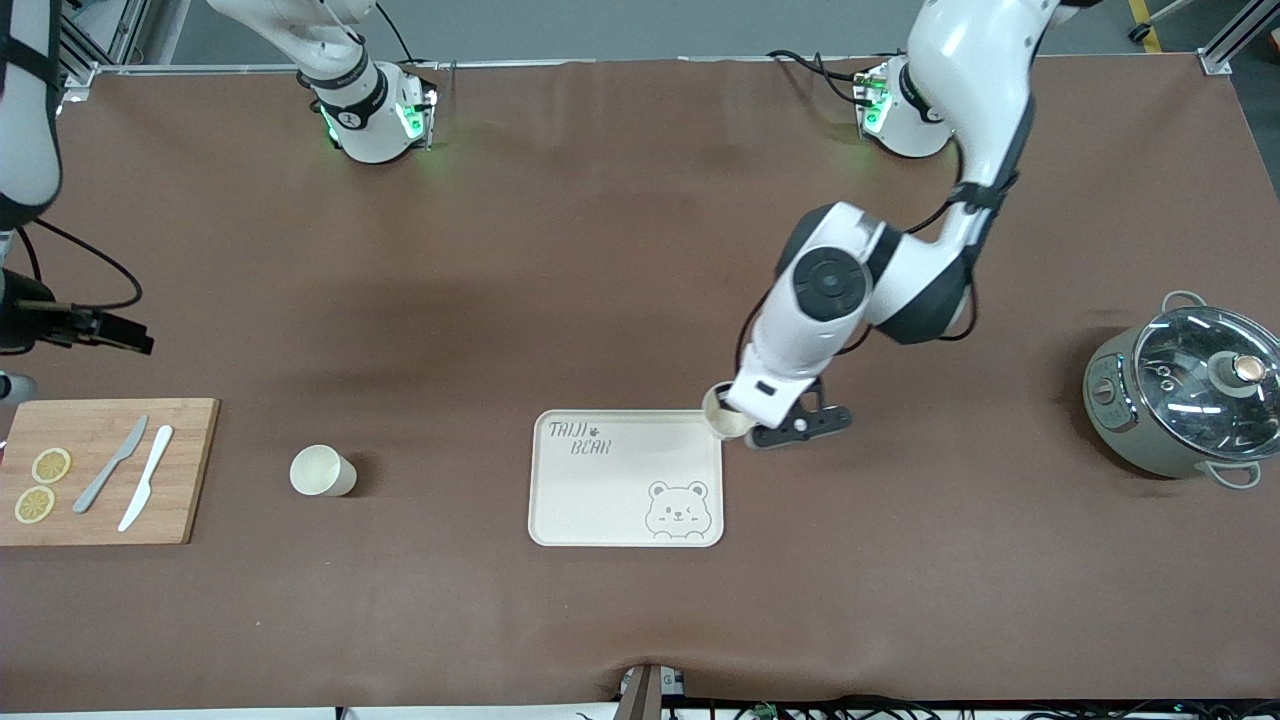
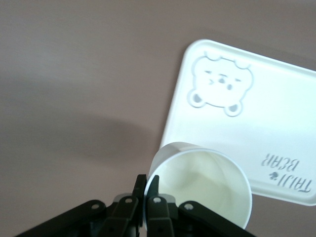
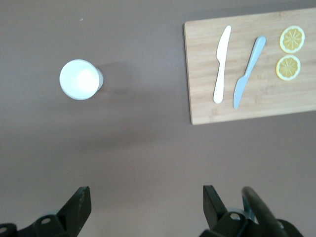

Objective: Place white IKEA cup upright on tray with both arms
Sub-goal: 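Carry the cup with the left gripper over the white tray, then lower the cup with the left gripper while the right gripper grasps the other cup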

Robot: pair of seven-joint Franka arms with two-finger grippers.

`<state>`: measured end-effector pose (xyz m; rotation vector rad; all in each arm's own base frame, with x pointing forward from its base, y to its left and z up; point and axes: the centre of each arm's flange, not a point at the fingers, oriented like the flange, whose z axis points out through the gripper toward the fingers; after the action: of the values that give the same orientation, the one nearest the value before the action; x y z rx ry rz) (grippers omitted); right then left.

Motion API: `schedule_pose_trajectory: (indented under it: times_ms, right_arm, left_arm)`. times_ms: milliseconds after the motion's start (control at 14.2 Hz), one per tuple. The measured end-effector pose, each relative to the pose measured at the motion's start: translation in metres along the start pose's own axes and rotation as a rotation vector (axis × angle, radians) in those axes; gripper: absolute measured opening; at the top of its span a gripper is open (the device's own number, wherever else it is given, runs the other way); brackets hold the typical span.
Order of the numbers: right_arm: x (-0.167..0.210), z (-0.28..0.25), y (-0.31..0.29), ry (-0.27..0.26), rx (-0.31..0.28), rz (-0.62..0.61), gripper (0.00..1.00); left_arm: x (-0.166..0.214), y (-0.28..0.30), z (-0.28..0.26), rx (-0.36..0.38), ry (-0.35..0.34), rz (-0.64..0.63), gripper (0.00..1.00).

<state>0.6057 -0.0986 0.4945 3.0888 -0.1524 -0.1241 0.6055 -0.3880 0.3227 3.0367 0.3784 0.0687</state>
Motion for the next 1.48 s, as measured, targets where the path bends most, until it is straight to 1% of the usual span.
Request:
schedule_pose_trajectory:
  times_ms: [211,282,423,564,775,916,1198,1480]
  right_arm:
    - [0.011,0.034,-0.003,0.042,0.002,-0.004,1.0]
    - [0.015,0.043,-0.005,0.053,0.015,-0.001,1.0]
    - [0.024,0.056,-0.01,0.08,0.064,0.017,1.0]
    - [0.036,0.074,-0.013,0.109,0.08,0.025,1.0]
    - [0.053,0.106,-0.018,0.14,0.078,0.022,1.0]
    - [0.061,0.123,-0.019,0.154,0.075,0.023,1.0]
    - [0.07,0.147,-0.03,0.173,0.073,0.011,1.0]
    - [0.078,0.172,-0.047,0.187,0.071,-0.009,1.0]
  left_arm:
    - [-0.006,0.033,0.035,0.013,0.016,-0.007,0.04]
    - [-0.007,0.042,0.04,0.01,0.025,-0.004,0.04]
    - [-0.01,0.054,0.046,-0.01,0.043,0.005,0.04]
    - [-0.009,0.059,0.053,-0.032,0.063,0.007,0.04]
    - [-0.005,0.059,0.068,-0.055,0.088,0.005,0.04]
    - [-0.002,0.057,0.079,-0.049,0.104,0.006,0.04]
    - [-0.007,0.058,0.099,-0.033,0.117,0.018,0.04]
    - [-0.005,0.059,0.101,-0.051,0.131,0.01,0.04]
